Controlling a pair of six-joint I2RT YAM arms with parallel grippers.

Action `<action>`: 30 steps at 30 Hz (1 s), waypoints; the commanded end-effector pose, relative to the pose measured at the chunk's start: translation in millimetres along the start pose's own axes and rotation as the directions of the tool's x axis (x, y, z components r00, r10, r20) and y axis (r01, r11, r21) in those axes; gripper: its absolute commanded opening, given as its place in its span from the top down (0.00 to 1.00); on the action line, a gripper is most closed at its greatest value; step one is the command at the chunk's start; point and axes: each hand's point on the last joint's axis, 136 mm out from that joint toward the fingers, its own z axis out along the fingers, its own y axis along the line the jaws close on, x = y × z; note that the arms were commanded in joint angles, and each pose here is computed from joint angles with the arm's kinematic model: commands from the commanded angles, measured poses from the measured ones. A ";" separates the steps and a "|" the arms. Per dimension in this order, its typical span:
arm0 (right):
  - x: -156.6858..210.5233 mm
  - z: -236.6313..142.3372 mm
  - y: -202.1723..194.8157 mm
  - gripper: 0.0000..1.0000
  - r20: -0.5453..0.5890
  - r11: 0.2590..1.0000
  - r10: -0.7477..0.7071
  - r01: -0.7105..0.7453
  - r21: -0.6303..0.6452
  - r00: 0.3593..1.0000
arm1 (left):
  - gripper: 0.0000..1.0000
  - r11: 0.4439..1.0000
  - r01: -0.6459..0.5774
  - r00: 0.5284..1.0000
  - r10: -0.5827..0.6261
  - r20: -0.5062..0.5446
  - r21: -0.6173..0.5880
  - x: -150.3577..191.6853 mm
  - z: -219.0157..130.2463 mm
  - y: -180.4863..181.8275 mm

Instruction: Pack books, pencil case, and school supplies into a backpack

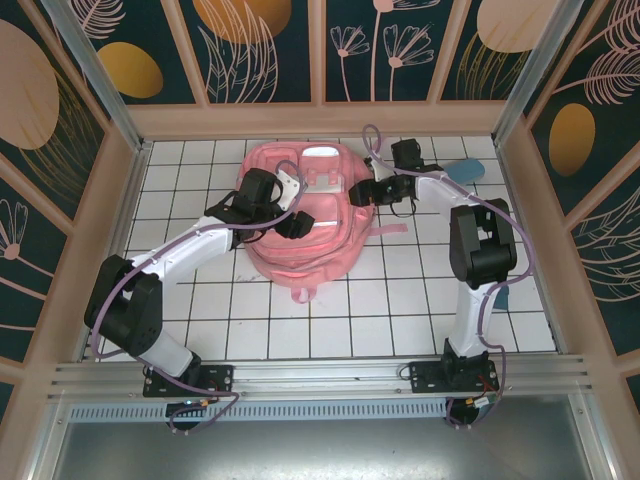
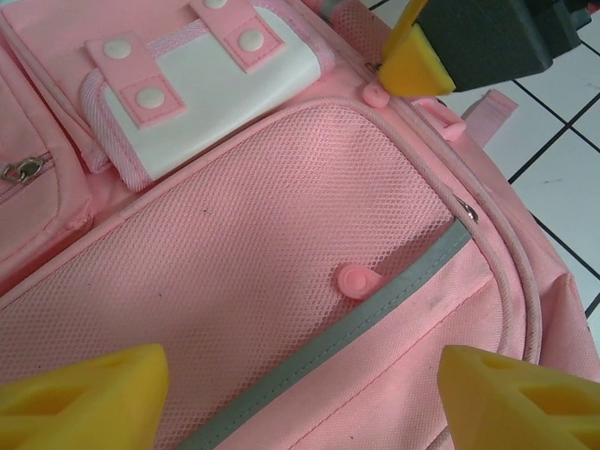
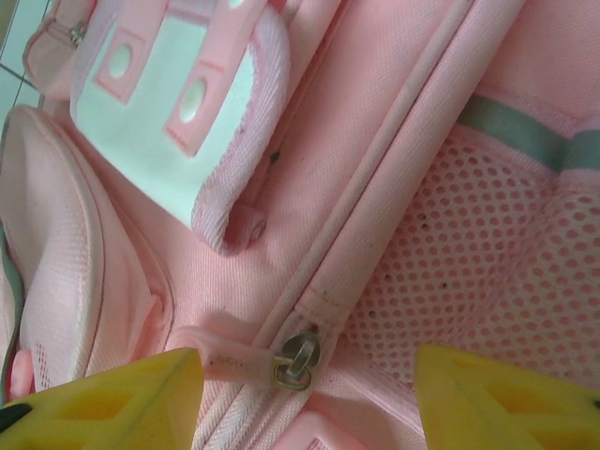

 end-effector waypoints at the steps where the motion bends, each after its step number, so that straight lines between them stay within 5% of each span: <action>1: -15.4 -4.8 -2.6 0.40 0.046 0.993 0.101 -0.104 0.062 0.994 | 0.24 1.000 0.002 1.000 -0.002 -0.001 0.001 2.7 4.9 2.4; 13: -11.6 -3.8 9.9 0.37 0.133 0.910 0.331 -0.353 0.217 0.934 | 0.24 1.000 0.000 1.000 0.000 -0.007 -0.010 7.4 5.6 4.4; 21: -1.1 4.4 -0.2 0.64 0.123 0.862 0.332 -0.353 0.364 0.935 | 0.24 1.000 0.000 1.000 0.000 -0.009 -0.014 9.4 5.0 5.2; 30: 2.5 -6.6 13.5 0.67 0.103 0.877 0.286 -0.304 0.371 0.953 | 0.25 1.000 0.001 1.000 -0.001 -0.013 -0.008 10.6 7.6 4.5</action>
